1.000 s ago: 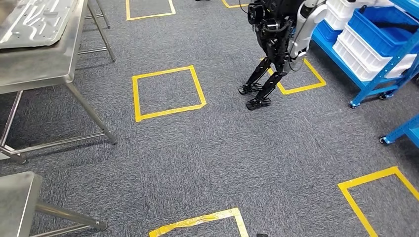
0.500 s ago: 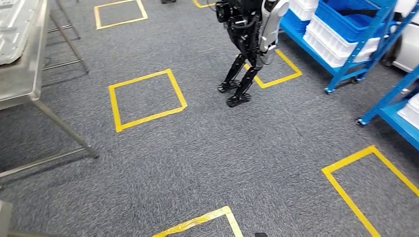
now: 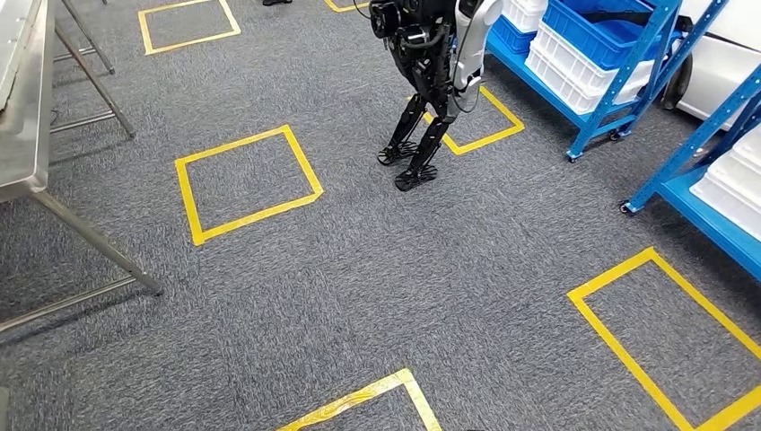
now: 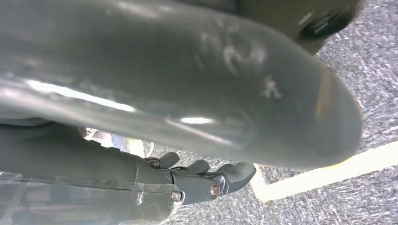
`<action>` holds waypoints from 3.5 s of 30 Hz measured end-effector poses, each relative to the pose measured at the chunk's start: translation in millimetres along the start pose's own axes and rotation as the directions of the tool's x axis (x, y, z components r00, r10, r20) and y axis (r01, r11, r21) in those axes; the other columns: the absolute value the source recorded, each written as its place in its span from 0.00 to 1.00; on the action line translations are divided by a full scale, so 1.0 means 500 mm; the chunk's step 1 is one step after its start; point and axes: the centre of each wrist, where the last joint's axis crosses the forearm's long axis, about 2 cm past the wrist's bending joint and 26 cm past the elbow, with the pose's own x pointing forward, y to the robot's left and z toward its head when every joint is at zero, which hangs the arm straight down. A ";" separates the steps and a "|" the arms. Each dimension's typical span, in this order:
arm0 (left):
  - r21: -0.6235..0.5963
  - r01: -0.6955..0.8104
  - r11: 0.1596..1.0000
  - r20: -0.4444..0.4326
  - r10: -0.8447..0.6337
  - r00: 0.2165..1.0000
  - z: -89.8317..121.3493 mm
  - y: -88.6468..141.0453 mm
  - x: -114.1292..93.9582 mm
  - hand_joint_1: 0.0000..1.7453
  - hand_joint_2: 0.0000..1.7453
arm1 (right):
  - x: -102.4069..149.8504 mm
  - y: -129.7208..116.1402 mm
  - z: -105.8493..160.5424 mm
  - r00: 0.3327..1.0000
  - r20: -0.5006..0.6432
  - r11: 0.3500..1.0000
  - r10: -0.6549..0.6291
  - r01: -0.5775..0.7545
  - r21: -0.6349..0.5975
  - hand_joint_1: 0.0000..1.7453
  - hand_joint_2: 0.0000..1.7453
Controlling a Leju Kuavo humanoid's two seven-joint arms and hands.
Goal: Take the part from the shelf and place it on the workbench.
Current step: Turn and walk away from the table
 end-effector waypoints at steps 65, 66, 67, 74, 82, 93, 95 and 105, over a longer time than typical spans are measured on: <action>0.003 -0.022 1.000 -0.006 0.022 1.000 0.001 0.000 -0.009 0.00 0.00 | 0.009 0.000 0.000 0.999 0.004 0.999 0.033 -0.033 -0.003 0.00 0.00; 0.003 -0.021 1.000 -0.006 0.021 1.000 0.001 0.000 -0.008 0.00 0.00 | 0.007 0.000 0.000 0.999 0.003 0.999 0.033 -0.033 -0.004 0.00 0.00; 0.003 -0.021 1.000 -0.005 0.021 1.000 0.001 0.000 -0.006 0.00 0.00 | 0.007 0.000 0.000 0.999 0.003 0.999 0.032 -0.032 -0.004 0.00 0.00; 0.004 -0.024 1.000 -0.023 0.025 0.999 0.002 0.001 -0.012 0.00 0.00 | 0.012 0.001 0.000 0.999 0.009 0.999 0.038 -0.038 -0.002 0.00 0.00; 0.006 -0.024 1.000 -0.015 0.024 1.000 0.001 0.001 -0.008 0.00 0.00 | 0.013 0.003 0.001 0.999 0.012 0.999 0.045 -0.045 0.002 0.00 0.00; -0.001 -0.025 1.000 0.000 0.025 1.000 0.001 0.001 -0.007 0.00 0.00 | 0.021 -0.001 0.000 0.998 0.021 0.999 0.054 -0.054 -0.001 0.00 0.00; -0.004 -0.024 1.000 0.000 0.024 1.000 0.001 0.001 -0.007 0.00 0.00 | 0.023 0.000 0.000 0.998 0.023 0.999 0.055 -0.055 -0.001 0.00 0.00; -0.015 -0.018 1.000 0.010 0.018 1.000 0.002 0.002 -0.010 0.00 0.00 | 0.024 0.001 0.001 0.999 0.021 0.999 0.047 -0.047 -0.001 0.00 0.00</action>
